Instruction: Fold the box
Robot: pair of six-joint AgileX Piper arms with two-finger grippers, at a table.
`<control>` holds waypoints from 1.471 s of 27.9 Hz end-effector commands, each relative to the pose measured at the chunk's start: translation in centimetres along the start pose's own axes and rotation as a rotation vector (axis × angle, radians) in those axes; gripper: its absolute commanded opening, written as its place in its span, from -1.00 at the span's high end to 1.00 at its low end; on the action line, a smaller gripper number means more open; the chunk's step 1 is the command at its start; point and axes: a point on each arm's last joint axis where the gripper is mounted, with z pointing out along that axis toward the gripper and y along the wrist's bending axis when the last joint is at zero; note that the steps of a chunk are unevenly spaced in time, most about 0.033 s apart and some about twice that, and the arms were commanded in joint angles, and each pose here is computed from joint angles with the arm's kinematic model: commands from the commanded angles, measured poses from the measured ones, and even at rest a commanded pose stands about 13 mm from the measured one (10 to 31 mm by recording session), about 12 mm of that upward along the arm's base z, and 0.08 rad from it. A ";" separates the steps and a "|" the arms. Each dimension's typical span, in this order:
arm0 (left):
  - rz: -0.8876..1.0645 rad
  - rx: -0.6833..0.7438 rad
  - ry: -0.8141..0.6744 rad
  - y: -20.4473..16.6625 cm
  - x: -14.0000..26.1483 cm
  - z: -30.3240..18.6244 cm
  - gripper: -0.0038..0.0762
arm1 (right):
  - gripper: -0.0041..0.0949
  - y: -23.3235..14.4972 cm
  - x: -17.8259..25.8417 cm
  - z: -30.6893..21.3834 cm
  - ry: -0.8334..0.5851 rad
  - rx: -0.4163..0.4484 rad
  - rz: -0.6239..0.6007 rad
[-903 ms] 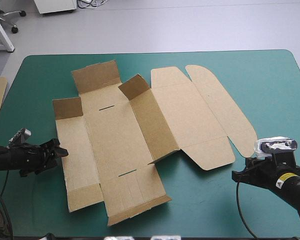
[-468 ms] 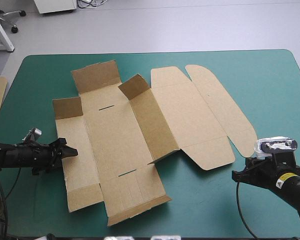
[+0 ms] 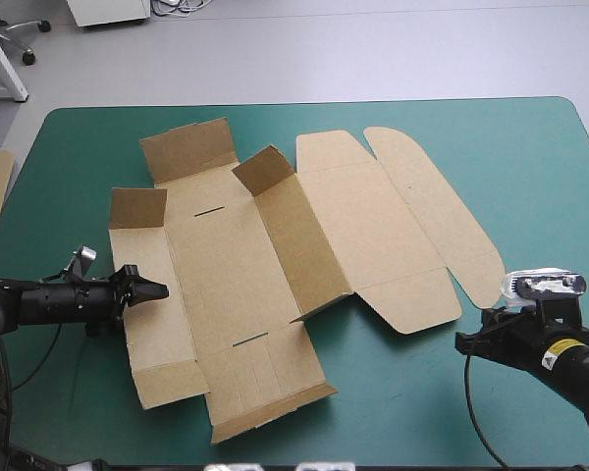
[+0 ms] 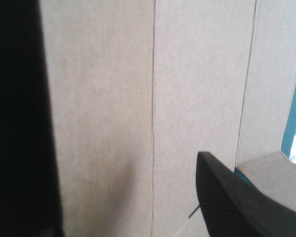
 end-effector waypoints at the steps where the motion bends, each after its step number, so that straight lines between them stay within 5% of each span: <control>1: 0.054 0.078 0.018 -2.1 0.1 0.2 -0.06 | 0.99 0.2 -1.4 -0.6 -0.092 -0.007 0.001; 17: 0.077 0.096 0.035 -2.7 0.3 0.5 0.74 | 0.99 0.2 -1.4 -0.6 -0.091 -0.013 0.021; 33: 0.121 0.026 -0.001 -2.9 -1.0 -0.1 0.94 | 0.99 0.2 -1.3 -0.6 -0.082 -0.014 0.024; 41: 0.307 -0.075 -0.180 -5.9 -2.5 -3.2 0.94 | 0.99 0.2 -1.3 -0.6 -0.082 -0.014 0.024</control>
